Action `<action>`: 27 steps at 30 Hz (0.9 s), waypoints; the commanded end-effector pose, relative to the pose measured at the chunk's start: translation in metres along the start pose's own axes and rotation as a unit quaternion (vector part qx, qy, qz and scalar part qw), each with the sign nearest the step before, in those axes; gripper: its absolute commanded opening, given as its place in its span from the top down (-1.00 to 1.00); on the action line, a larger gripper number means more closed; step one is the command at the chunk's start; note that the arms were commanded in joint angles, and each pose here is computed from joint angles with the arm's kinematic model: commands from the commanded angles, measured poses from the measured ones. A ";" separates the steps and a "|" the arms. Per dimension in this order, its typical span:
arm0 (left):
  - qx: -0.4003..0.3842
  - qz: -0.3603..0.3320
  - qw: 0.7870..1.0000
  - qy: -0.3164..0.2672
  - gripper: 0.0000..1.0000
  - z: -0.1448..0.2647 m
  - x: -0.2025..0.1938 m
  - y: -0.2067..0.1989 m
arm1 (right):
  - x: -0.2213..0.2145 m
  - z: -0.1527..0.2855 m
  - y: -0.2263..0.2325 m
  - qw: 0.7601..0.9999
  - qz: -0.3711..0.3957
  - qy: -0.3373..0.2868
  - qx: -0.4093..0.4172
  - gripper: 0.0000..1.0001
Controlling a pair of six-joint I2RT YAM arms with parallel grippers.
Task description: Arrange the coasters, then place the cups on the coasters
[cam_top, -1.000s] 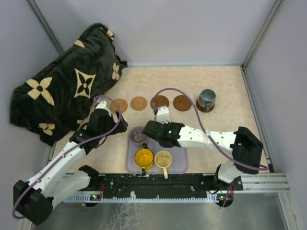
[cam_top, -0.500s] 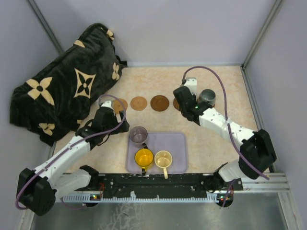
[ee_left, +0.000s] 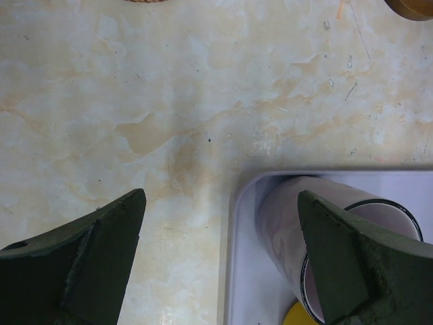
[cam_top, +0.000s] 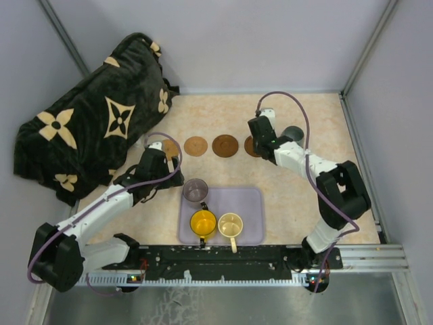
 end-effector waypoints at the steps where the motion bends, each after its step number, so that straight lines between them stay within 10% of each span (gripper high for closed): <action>1: -0.014 0.004 1.000 -0.022 -0.99 0.002 0.012 -0.008 | 0.056 0.007 0.009 0.994 -0.038 -0.095 0.029 1.00; 27: -0.015 0.004 1.000 -0.026 -0.99 0.004 0.012 -0.007 | 0.039 -0.004 0.012 0.999 -0.042 -0.024 0.023 1.00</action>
Point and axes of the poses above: each gripper's point midway between its finger pads, its own z axis back along the fingers, its own y axis along the line the jaws close on, x = y × z, the point moved 7 cm from there along z, back along the fingers, and after that the axes turned 4 degrees about z, right-handed, at the moved point
